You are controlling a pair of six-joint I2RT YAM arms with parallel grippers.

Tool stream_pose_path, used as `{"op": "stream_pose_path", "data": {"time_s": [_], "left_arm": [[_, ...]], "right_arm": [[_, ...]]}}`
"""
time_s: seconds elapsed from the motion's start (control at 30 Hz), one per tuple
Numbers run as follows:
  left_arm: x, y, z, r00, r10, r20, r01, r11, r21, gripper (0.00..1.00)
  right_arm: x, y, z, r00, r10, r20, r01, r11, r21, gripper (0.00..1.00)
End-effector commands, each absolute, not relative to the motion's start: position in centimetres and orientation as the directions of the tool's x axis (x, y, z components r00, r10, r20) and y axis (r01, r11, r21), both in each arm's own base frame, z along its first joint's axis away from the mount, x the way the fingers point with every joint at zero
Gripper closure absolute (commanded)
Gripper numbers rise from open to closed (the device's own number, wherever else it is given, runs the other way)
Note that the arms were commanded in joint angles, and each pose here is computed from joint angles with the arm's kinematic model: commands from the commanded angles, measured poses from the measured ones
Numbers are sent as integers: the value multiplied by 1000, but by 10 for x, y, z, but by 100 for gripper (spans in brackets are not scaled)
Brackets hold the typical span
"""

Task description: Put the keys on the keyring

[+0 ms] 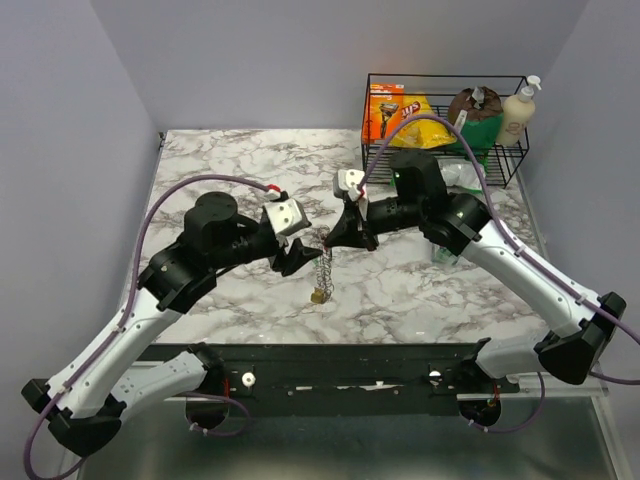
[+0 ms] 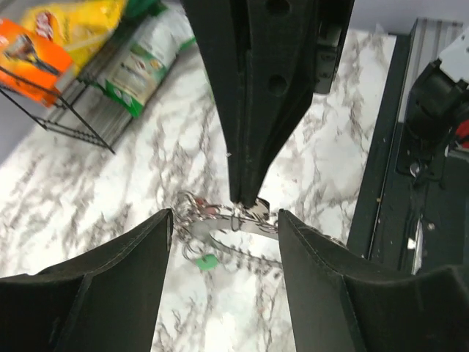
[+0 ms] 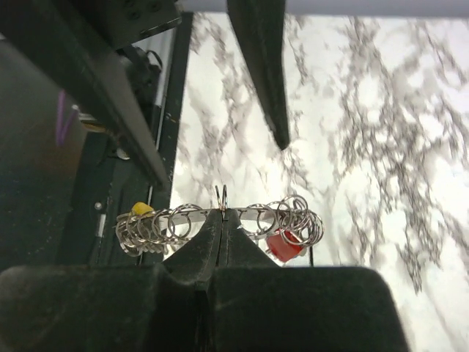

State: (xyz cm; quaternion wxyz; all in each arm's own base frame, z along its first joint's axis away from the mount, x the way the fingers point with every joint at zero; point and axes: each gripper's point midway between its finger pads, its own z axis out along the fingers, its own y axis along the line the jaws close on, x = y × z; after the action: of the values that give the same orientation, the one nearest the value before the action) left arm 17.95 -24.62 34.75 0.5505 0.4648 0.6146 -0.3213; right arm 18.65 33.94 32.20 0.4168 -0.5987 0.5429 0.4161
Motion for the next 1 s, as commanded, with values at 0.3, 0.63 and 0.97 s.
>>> {"op": "stream_pose_path", "data": {"time_s": [0.3,0.63,0.97], "left_arm": [[186,-266,304,-33,327,-945,960,273,61,39],[188,-282,297,28,286,-958,977,197,88,50],[184,-288,300,57,225,-973,981,168,96,66]], "right_arm": [[194,318,293,-27,-518,-855,-998,59,-4,99],[184,317,303,12,-470,-883,-999,23,-26,100],[180,317,307,27,-448,-894,-999,8,-35,100]]}}
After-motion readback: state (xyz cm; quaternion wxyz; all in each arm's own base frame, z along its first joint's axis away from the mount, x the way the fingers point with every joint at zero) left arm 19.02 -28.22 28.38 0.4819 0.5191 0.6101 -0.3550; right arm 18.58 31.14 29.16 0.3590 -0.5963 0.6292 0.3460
